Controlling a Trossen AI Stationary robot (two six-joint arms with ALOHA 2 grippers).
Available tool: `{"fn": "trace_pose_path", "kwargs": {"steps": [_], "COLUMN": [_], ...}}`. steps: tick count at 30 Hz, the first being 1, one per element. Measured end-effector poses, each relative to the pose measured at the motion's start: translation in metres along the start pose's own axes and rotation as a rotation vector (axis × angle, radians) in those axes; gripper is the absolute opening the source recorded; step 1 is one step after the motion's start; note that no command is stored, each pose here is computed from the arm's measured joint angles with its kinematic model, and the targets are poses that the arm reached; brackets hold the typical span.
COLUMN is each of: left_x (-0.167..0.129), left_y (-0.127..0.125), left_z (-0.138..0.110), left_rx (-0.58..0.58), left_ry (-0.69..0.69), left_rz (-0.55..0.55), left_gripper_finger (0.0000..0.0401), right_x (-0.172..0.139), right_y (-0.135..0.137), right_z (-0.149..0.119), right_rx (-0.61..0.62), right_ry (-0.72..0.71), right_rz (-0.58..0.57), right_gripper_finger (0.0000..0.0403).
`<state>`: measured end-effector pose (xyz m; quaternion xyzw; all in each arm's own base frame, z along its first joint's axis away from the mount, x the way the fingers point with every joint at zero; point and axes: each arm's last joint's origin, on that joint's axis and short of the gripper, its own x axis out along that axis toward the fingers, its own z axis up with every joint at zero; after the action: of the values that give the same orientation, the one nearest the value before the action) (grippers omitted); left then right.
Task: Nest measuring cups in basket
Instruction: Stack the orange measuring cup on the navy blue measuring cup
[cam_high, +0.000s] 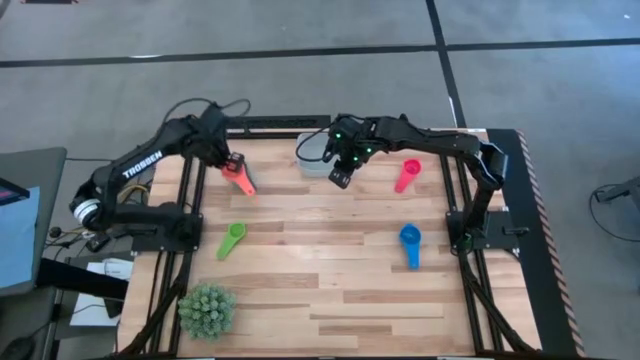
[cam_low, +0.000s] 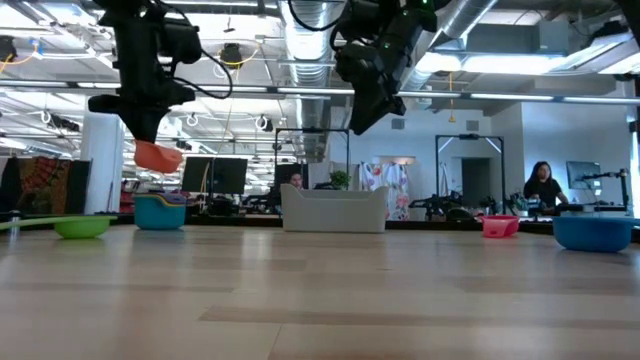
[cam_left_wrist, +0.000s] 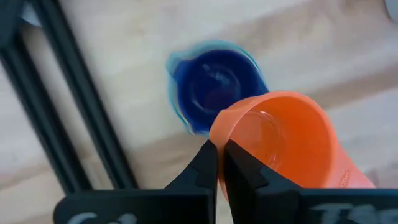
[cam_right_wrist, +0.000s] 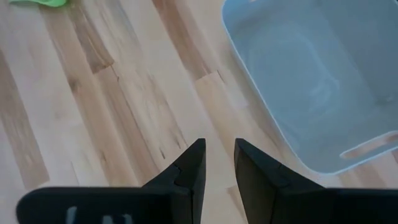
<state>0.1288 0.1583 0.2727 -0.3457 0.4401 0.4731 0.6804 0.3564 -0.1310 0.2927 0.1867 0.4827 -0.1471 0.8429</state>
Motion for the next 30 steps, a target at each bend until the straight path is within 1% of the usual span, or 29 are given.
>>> {"fn": "trace_pose_path", "kwargs": {"steps": [3, 6, 11, 13, 16, 19, 24, 27, 30], "left_x": [0.005, 0.015, 0.039, 0.049, 0.061, 0.067, 0.064, 0.05, 0.034], "left_y": [0.01, 0.014, 0.013, 0.012, 0.011, 0.011, 0.011, 0.011, 0.012], "left_z": [0.009, 0.017, 0.025, 0.026, 0.028, 0.028, 0.029, 0.031, 0.029], "left_rx": [0.0, -0.006, 0.047, 0.05, 0.048, 0.025, -0.004, -0.014, -0.016], "left_ry": [-0.022, -0.014, 0.054, 0.092, 0.136, 0.155, 0.155, 0.122, 0.092], "left_rz": [0.015, 0.03, 0.045, 0.06, 0.075, 0.082, 0.085, 0.077, 0.069], "left_gripper_finger": [0.0, 0.0, 0.0, 0.0001, 0.0015, 0.0041, 0.0091, 0.0119, 0.0137], "right_x": [0.0, 0.0, 0.0, 0.0, 0.0, 0.0, 0.0, -0.001, -0.002], "right_y": [0.0, 0.001, 0.0, 0.0, 0.0, 0.0, -0.002, -0.007, -0.015], "right_z": [0.0, 0.001, 0.001, 0.001, 0.001, 0.001, 0.002, 0.003, 0.002], "right_rx": [0.018, 0.023, 0.055, 0.067, 0.076, 0.076, 0.08, 0.089, 0.104], "right_ry": [-0.001, -0.009, -0.011, -0.012, -0.012, -0.012, -0.02, -0.019, -0.008], "right_rz": [0.001, 0.002, 0.0, -0.001, -0.002, -0.002, -0.004, -0.011, -0.023], "right_gripper_finger": [0.0107, 0.0107, 0.0107, 0.0107, 0.0108, 0.0109, 0.0109, 0.011, 0.0113]}}
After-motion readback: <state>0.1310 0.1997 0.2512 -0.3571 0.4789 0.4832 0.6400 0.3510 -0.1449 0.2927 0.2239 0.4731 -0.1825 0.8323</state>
